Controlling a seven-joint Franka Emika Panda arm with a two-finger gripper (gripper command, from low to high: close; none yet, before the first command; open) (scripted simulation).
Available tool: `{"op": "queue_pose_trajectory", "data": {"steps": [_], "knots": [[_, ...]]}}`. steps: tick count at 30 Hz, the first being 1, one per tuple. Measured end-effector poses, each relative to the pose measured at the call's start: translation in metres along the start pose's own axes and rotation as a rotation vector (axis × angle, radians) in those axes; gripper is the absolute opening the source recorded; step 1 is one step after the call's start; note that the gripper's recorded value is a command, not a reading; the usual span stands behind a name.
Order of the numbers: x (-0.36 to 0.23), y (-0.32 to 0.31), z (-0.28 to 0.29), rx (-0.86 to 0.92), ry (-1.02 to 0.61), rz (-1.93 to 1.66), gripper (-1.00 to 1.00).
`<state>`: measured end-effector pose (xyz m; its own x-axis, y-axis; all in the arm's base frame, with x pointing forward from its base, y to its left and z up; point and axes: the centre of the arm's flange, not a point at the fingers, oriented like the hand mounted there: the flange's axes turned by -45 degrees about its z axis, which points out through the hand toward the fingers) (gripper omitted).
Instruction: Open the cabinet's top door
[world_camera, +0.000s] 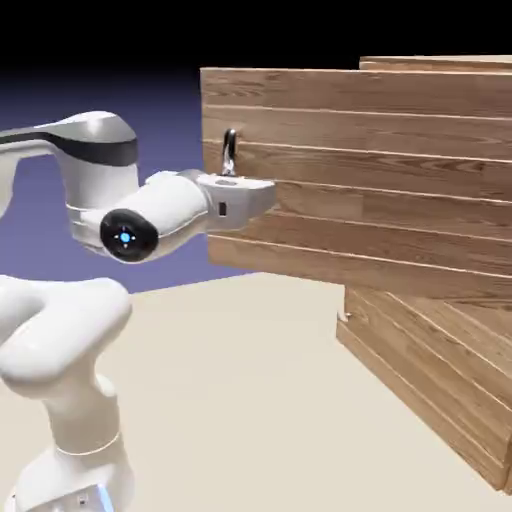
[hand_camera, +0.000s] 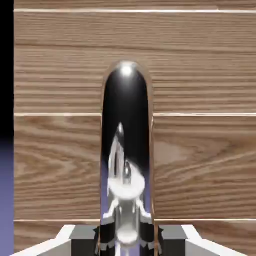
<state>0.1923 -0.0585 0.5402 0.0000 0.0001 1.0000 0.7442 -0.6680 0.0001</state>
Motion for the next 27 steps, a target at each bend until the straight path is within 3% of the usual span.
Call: {"op": "queue_pose_trajectory", "data": {"steps": [27], "knots": [[0.000, 0.133, -0.222, 0.505, 0.000, 0.000, -1.00]]}}
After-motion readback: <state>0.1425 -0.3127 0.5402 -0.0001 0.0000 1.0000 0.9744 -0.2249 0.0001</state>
